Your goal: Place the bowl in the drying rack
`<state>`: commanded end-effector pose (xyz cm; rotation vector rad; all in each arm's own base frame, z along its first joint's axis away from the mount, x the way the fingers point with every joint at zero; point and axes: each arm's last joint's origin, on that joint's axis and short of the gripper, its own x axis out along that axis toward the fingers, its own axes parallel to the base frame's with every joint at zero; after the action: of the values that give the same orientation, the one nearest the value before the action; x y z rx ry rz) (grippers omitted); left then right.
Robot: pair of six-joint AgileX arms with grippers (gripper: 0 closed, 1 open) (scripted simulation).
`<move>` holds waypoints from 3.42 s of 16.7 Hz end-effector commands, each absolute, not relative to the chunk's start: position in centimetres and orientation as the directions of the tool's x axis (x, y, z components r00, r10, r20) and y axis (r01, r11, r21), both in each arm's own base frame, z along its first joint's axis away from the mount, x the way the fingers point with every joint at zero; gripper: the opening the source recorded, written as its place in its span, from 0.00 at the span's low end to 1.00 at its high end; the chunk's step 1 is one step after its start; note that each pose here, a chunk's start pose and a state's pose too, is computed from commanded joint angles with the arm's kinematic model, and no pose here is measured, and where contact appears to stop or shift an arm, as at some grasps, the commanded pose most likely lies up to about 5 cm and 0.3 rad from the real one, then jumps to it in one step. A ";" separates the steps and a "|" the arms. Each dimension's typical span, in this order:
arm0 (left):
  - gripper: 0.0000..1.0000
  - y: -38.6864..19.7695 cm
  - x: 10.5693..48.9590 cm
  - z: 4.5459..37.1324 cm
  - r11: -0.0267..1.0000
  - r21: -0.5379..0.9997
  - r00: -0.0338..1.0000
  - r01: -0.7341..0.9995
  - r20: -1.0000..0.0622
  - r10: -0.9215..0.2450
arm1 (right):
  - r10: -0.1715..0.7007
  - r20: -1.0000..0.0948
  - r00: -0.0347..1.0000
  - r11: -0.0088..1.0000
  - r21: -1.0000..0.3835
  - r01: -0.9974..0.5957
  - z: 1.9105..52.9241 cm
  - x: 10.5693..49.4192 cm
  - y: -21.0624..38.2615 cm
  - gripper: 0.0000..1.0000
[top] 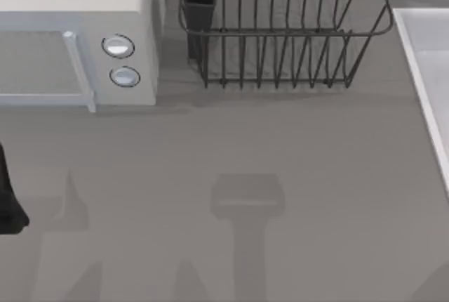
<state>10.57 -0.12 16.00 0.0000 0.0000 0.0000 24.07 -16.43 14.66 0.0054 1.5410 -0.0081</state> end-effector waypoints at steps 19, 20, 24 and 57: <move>1.00 -0.1 10.6 16.0 1.000 0.000 1.000 0.000 0.000 0.000 | 0.000 -1.000 0.026 1.000 0.000 0.009 32.9 23.5 -15.8 0.00; 1.00 -0.1 10.6 16.0 1.000 0.000 1.000 0.000 0.000 0.000 | -0.014 -0.999 0.031 1.000 -0.013 0.004 33.0 23.7 -15.7 0.00; 1.00 -0.1 10.6 16.0 1.000 0.000 1.000 0.000 0.000 0.000 | -0.172 -0.978 0.119 0.982 -0.180 -0.060 33.5 26.6 -13.0 0.00; 1.00 -0.1 10.6 16.0 1.000 0.000 1.000 0.000 0.000 0.000 | -0.005 -0.001 1.000 1.000 0.002 0.005 34.7 26.9 29.7 0.00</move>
<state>10.57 -0.12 16.00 0.0000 0.0000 0.0000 26.90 29.67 34.75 0.0022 0.0006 -0.0053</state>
